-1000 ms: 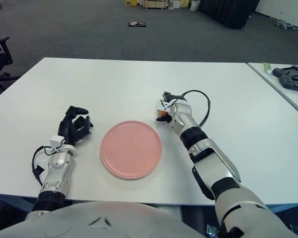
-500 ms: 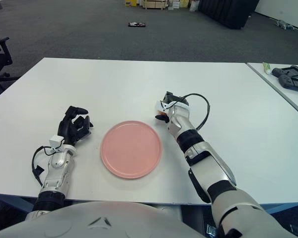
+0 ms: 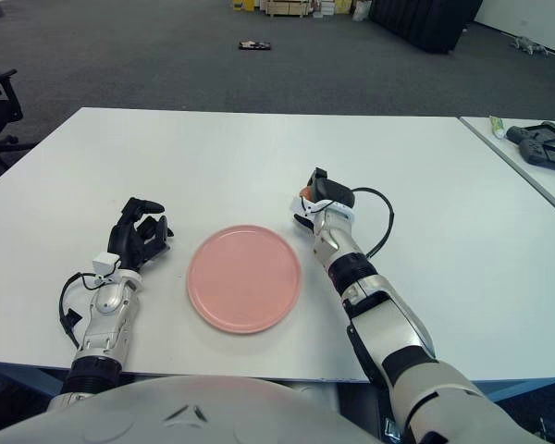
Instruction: Put the apple into the plate.
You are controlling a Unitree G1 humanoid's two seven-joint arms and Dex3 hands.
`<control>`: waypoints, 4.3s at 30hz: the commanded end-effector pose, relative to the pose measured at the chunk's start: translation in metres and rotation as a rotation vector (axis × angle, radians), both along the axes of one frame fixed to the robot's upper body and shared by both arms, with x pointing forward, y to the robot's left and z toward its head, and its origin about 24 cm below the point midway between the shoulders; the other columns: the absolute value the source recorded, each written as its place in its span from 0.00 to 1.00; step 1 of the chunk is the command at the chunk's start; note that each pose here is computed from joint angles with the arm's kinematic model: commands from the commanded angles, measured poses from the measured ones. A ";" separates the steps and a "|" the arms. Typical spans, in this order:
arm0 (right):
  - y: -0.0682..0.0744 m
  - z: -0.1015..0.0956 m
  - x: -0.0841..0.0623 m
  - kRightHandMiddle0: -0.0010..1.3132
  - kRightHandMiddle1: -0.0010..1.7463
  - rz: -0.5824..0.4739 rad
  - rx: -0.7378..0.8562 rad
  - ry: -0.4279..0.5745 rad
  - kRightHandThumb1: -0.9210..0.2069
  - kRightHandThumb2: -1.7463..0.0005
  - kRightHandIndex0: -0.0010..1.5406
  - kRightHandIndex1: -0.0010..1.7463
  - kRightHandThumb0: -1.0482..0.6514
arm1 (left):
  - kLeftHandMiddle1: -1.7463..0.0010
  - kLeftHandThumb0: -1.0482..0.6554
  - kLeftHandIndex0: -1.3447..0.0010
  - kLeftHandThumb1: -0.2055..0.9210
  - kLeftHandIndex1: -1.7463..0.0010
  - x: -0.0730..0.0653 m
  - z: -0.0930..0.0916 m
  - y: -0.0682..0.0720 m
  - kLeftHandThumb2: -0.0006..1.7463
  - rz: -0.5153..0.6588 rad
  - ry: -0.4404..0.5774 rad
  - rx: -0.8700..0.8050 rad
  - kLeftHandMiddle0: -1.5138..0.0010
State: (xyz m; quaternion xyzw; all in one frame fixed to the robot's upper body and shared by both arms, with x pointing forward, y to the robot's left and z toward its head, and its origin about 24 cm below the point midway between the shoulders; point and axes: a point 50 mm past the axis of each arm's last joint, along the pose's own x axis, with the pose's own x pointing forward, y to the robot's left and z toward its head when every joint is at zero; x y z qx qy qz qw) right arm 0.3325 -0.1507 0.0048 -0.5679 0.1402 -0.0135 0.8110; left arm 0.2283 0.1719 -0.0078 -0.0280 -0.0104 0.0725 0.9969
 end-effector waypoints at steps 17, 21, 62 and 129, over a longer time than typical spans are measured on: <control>-0.014 -0.015 -0.020 0.45 1.00 -0.136 0.601 -0.234 0.77 0.10 0.57 0.90 0.62 | 0.00 0.38 0.70 0.71 0.00 0.001 0.001 0.002 0.56 0.008 -0.005 -0.001 0.59; -0.015 -0.014 -0.021 0.44 1.00 -0.170 0.725 -0.266 0.77 0.10 0.56 0.91 0.62 | 0.00 0.38 0.71 0.71 0.00 0.001 0.001 0.002 0.56 0.011 -0.003 -0.007 0.60; 0.022 0.069 -0.072 0.49 1.00 0.250 1.025 -0.518 0.85 0.04 0.59 0.93 0.62 | 0.00 0.38 0.71 0.72 0.00 0.001 0.000 0.002 0.55 0.007 -0.001 -0.006 0.58; 0.091 0.053 -0.124 0.41 1.00 0.903 0.211 -0.050 0.73 0.12 0.53 0.94 0.61 | 0.00 0.38 0.71 0.73 0.00 -0.001 -0.001 -0.001 0.54 0.025 0.003 0.016 0.60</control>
